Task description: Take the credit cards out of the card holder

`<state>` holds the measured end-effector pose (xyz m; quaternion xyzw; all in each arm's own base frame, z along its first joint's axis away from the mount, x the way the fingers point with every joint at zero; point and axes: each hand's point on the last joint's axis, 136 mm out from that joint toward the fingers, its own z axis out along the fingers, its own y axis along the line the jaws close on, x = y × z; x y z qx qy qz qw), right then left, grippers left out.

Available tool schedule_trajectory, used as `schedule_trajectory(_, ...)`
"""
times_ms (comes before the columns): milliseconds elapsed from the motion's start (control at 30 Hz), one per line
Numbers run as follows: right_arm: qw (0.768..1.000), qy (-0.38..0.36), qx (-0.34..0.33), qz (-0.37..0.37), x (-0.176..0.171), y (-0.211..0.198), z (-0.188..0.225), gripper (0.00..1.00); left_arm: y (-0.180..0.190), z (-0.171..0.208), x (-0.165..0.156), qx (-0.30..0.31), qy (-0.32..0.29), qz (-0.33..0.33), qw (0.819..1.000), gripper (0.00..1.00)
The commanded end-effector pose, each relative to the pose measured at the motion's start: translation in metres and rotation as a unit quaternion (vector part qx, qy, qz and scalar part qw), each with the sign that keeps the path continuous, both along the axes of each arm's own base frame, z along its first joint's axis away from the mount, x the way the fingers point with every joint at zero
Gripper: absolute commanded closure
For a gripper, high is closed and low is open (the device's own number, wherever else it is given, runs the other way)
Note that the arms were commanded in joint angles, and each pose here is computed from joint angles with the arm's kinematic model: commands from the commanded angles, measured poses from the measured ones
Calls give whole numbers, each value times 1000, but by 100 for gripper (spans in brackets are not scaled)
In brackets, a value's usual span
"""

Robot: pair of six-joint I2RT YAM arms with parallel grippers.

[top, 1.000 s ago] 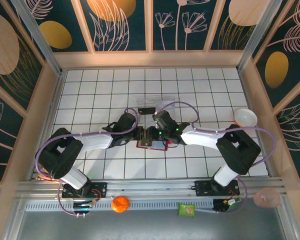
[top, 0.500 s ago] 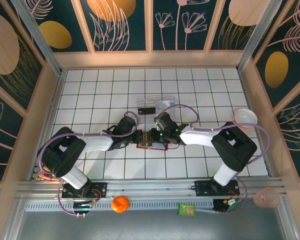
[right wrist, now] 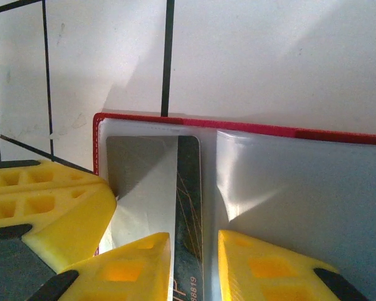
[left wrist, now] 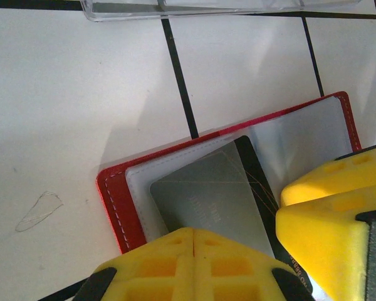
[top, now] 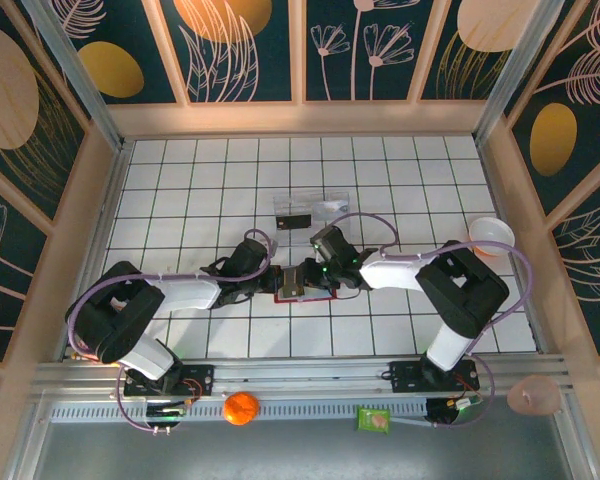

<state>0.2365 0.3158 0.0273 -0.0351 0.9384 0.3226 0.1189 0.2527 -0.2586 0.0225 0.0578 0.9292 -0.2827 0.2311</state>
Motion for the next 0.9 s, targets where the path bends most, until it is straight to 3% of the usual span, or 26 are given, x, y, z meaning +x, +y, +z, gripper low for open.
schedule_trajectory(0,999,42,22,19,-17,3,-13,74,18,-33,-26,42,59,-3,997,100)
schedule_trajectory(233,996,61,53,25,-22,5,-15,79,16,-34,-25,42,62,-6,997,100)
schedule_trajectory(500,998,50,40,0,-17,-6,-15,100,16,-33,-23,44,60,-4,997,100)
schedule_trajectory(867,999,32,36,-18,-16,-22,6,100,15,-30,-23,41,57,-5,998,100)
